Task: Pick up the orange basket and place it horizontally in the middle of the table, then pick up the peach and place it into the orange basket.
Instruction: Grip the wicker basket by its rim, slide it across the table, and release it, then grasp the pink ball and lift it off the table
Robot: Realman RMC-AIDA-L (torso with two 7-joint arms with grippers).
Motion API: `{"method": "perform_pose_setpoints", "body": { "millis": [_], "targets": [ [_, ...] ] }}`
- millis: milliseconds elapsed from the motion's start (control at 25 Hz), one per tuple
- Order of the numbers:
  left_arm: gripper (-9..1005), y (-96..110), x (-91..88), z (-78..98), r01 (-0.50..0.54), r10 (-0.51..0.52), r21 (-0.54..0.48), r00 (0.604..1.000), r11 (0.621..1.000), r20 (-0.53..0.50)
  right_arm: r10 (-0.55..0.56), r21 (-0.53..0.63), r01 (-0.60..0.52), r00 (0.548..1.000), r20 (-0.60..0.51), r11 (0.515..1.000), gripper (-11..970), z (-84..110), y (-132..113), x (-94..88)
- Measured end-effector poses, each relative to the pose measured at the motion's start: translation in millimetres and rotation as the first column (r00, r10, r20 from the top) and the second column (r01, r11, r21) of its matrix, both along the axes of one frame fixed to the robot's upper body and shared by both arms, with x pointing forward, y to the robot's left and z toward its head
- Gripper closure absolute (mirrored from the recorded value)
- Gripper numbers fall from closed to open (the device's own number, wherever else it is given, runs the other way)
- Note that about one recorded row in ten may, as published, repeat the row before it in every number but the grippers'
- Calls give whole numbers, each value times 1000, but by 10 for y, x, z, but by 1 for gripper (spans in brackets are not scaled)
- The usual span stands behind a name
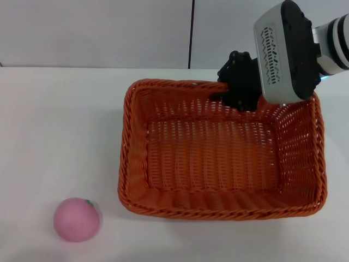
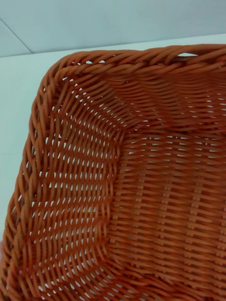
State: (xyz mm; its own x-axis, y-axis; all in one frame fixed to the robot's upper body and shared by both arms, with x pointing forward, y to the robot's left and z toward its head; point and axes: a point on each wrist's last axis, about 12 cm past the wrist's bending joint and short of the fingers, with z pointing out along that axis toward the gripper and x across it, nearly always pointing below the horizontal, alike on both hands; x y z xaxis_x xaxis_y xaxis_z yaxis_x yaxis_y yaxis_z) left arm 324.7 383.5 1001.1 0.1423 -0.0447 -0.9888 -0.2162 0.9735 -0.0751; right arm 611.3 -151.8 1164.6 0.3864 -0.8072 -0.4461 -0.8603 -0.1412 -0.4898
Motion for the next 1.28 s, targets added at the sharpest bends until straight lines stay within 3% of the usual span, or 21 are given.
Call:
{"method": "perform_pose_setpoints", "body": {
  "millis": [440, 520, 720, 1000, 1160, 1280],
  "targets": [
    [232, -9, 9, 17, 8, -8, 3, 1000, 1000, 15, -25, 30, 23, 997, 74, 999, 818, -161, 161, 15],
    [233, -9, 23, 21, 11, -11, 5, 1000, 1000, 17, -39, 49, 36, 997, 66, 998, 777, -203, 173, 20],
    [234, -7, 63, 33, 21, -21, 10, 999, 1000, 24, -47, 89, 43, 998, 46, 995, 553, -204, 191, 4],
    [237, -12, 102, 40, 31, -31, 12, 999, 999, 29, -78, 150, 71, 996, 38, 986, 350, -168, 152, -14],
    [238, -32, 110, 37, 52, -52, 12, 998, 999, 26, -123, 199, 108, 990, 68, 974, 322, -120, 42, -80],
    [239, -63, 105, 28, 120, -120, 7, 993, 993, 7, -193, 321, 157, 978, 84, 934, 300, -13, -110, -227]
  ]
}}
